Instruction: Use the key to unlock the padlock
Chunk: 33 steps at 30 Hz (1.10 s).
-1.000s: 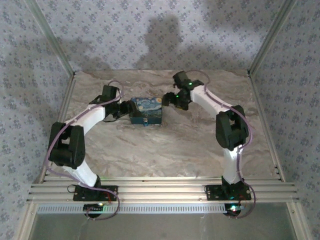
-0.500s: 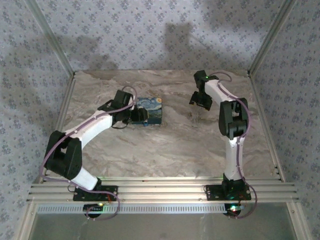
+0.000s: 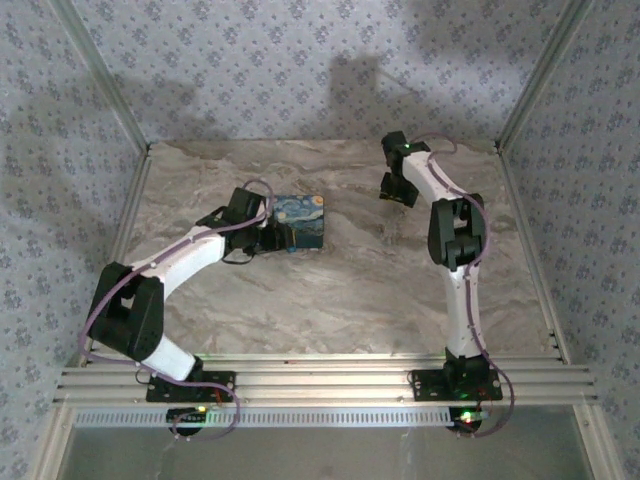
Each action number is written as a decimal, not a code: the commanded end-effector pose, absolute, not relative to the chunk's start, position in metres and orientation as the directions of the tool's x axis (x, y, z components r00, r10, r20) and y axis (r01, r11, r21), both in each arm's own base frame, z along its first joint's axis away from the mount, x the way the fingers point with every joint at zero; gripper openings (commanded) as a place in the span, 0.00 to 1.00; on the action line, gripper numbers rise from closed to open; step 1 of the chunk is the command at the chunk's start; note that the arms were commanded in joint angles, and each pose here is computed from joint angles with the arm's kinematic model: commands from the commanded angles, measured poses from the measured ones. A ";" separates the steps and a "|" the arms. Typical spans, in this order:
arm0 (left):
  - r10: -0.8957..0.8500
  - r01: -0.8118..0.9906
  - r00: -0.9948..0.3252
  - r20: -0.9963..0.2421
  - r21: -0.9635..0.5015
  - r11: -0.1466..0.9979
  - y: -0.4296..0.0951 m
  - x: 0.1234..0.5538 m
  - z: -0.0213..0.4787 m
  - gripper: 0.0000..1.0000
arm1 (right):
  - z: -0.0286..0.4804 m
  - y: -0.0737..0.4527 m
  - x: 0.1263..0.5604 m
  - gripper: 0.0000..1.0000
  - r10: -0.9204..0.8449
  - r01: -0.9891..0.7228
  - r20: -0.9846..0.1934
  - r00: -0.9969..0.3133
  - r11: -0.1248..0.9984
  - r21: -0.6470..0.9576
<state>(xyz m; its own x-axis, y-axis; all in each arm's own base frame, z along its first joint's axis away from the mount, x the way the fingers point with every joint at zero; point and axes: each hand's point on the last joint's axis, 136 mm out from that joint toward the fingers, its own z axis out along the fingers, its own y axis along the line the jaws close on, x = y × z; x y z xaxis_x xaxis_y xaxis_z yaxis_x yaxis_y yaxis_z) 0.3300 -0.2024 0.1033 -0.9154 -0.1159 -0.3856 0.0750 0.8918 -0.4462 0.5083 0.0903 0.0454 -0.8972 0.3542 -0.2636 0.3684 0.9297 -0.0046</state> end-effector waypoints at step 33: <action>-0.179 0.040 -0.889 -0.421 -0.462 0.886 -0.165 0.258 0.074 0.68 | 0.054 0.206 0.302 0.00 -0.102 -0.106 -0.210 -0.972 0.994 0.005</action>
<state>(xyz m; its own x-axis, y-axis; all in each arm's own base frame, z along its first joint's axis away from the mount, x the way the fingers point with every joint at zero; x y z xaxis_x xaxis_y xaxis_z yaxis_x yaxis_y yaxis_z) 0.2636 -0.1657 0.0733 -0.9039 -0.1595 -0.3969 0.0375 0.8948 -0.4449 0.3074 0.1955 0.0502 -0.9731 -0.1477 -0.1769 -0.1416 0.9888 -0.0466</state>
